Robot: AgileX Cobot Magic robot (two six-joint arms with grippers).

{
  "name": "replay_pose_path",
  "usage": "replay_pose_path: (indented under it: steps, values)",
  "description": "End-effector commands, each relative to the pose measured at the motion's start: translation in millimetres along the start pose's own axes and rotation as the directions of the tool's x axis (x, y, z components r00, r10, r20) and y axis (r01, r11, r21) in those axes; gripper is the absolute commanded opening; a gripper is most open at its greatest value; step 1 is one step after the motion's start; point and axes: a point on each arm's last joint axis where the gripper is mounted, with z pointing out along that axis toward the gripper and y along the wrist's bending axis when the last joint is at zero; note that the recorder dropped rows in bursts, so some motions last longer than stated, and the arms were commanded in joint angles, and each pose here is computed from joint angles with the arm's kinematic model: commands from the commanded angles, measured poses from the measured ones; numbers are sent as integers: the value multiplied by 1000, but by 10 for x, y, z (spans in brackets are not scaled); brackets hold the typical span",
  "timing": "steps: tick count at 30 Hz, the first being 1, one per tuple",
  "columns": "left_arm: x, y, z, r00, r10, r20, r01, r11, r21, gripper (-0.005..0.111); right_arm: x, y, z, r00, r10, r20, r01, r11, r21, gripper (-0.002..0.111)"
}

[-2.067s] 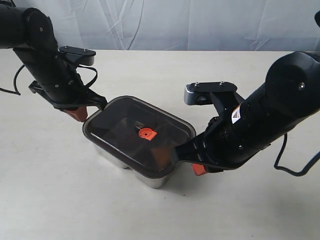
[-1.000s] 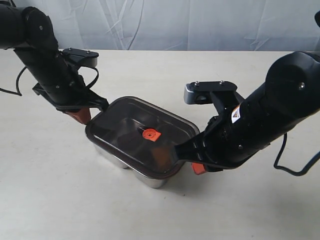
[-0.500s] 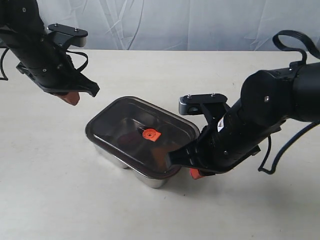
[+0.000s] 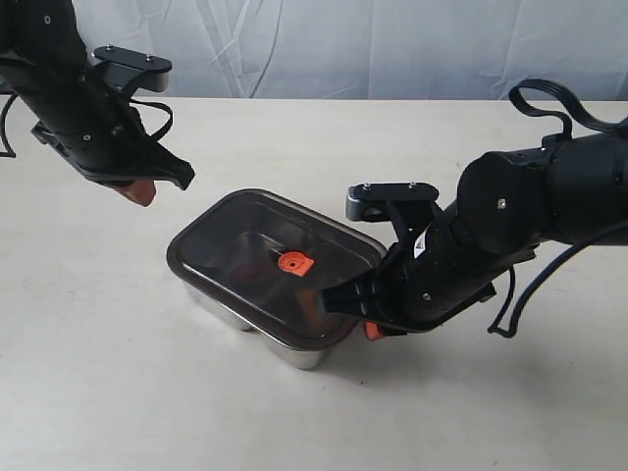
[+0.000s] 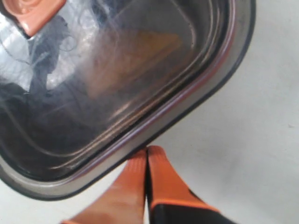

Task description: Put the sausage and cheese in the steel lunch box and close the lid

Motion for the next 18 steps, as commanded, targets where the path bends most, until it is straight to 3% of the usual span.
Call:
replay_pose_path:
  steps: [1,18]
  values:
    - [-14,1,-40,1000,-4,19,4,1000,-5,0,-37,17,-8,1000,6,31,-6,1000,-9,-1]
    - [-11,2,-40,1000,0,15,0,1000,-7,0,-12,32,-8,999,38,3,-38,999,-25,-1]
